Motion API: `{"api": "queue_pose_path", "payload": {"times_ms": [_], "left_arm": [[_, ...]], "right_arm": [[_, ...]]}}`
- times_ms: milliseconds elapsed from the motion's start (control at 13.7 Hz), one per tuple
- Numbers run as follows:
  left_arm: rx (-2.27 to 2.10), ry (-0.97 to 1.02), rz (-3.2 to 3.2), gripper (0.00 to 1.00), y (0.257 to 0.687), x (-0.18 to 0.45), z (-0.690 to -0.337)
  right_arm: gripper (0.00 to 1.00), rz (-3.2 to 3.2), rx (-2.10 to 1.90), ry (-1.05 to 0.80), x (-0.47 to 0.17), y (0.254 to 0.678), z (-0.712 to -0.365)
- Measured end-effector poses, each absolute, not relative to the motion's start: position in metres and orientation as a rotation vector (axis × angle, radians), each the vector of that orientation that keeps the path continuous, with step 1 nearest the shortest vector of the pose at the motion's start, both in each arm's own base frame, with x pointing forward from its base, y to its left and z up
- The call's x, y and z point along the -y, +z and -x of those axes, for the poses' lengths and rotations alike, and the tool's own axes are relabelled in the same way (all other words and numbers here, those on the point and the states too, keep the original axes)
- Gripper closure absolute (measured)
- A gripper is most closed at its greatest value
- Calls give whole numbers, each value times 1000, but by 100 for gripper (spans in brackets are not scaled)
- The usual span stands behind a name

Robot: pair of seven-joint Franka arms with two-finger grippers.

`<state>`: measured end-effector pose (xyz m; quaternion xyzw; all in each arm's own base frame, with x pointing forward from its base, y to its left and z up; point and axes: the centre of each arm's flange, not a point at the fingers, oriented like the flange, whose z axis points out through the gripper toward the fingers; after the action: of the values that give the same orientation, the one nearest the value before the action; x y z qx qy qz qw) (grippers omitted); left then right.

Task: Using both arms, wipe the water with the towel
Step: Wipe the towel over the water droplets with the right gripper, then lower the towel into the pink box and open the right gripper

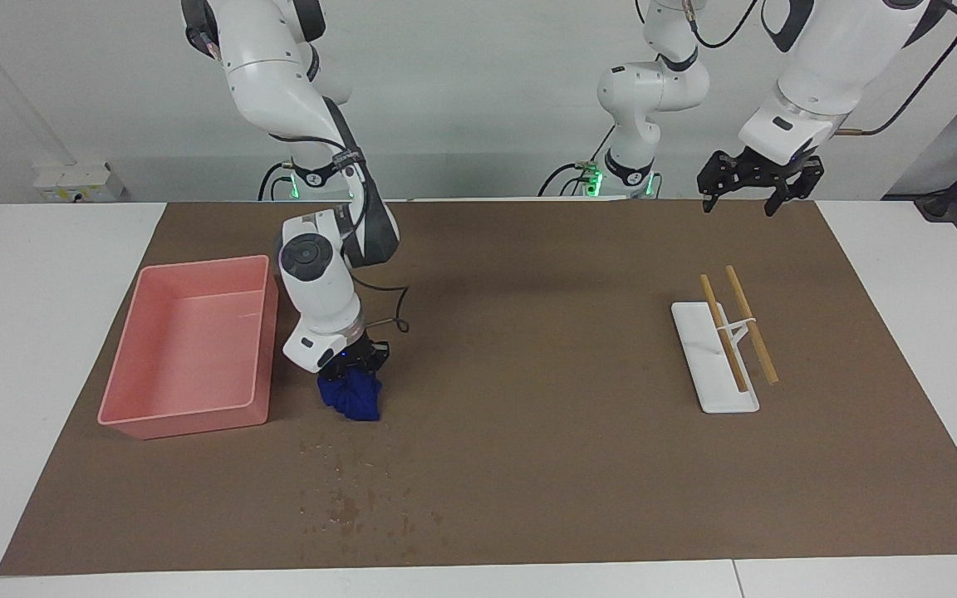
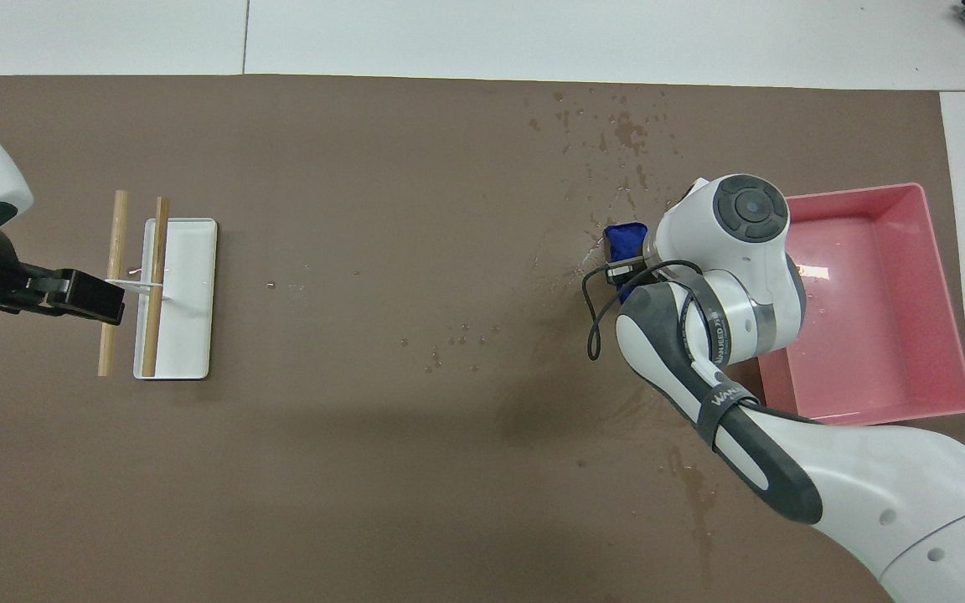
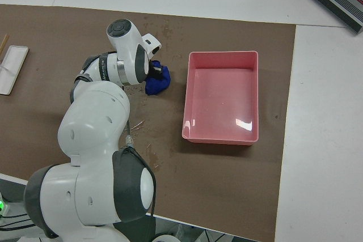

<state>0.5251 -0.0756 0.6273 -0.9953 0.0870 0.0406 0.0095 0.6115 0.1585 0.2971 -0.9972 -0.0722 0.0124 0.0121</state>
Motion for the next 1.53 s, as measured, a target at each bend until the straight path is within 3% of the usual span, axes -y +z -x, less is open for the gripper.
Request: {"api": "queue_pose_path", "payload": {"times_ms": [365,803,1168,1533], "left_arm": [[-272,127,3108,0,627,76,-525],[-272,127,3108,0,627,76,-525],[-272,127,3108,0,627,76,-525],[-272,127,3108,0,627,76,-525]], "right_arm": [[90,3053,103,222,-149,290,-580],[90,2988,-15,437,-143,294,-516],[90,2938,-84,540,-147,326,-494],[90,2937,-71,483,-142,385,-496]]}}
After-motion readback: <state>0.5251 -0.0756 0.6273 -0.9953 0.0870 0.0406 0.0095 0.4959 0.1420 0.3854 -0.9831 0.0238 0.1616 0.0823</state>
